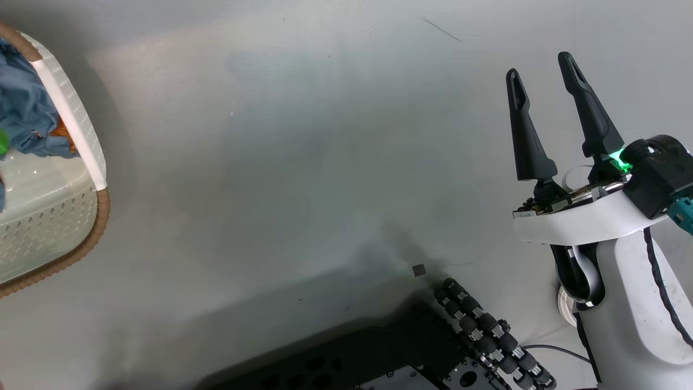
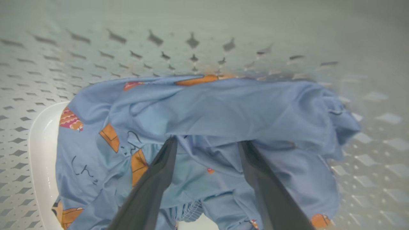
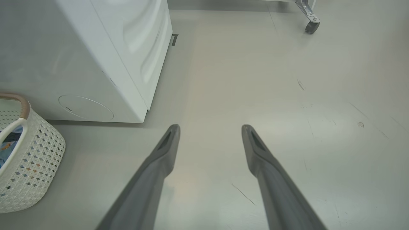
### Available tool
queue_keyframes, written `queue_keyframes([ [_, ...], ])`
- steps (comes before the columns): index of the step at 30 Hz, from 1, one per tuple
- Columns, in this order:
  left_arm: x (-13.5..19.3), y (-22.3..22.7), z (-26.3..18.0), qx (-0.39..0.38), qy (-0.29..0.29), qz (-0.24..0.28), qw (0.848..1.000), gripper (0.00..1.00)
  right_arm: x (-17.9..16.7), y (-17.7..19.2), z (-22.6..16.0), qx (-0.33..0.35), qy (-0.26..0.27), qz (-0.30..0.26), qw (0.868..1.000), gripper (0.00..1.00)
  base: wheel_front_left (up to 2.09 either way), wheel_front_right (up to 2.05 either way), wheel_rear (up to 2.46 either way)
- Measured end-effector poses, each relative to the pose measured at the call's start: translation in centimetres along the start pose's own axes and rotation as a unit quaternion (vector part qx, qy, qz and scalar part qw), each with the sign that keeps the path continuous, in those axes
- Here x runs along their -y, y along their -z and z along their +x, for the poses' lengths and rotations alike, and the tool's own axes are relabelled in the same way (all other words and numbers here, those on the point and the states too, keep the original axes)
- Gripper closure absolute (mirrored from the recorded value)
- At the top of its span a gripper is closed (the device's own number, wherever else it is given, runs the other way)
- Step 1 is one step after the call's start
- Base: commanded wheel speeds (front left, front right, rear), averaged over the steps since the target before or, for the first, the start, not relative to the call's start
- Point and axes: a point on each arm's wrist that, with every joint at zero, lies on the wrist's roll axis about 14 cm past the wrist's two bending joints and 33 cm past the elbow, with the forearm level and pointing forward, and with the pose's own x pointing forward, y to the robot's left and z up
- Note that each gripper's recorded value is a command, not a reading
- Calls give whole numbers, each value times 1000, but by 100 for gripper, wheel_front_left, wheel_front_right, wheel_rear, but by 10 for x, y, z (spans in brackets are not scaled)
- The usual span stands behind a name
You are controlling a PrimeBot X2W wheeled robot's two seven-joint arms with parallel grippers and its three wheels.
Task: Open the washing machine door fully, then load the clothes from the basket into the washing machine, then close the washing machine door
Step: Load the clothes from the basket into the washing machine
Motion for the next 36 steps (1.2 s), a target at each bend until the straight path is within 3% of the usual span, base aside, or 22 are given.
queue_keyframes([
  [24, 2, 12, 16, -14, -1, -4, 1000, 0, 4, 13, 2, -16, 2, -4, 1000, 0, 0, 0, 0],
  [27, 3, 13, 16, -12, 0, -2, 1000, 53, 5, 13, 1, -15, 4, -5, 1000, 0, 0, 0, 0],
  [29, 5, 11, 17, -10, 1, 1, 1000, 95, 6, 12, 1, -15, 5, -5, 1000, 0, 0, 0, 0],
  [30, 6, 9, 17, -7, 2, 3, 1000, 100, 6, 12, 1, -15, 5, -5, 1000, 0, 0, 0, 0],
  [36, 5, 7, 18, 0, 0, 7, 1000, 100, 5, 12, 1, -14, 5, -4, 1000, 0, 0, 0, 0],
])
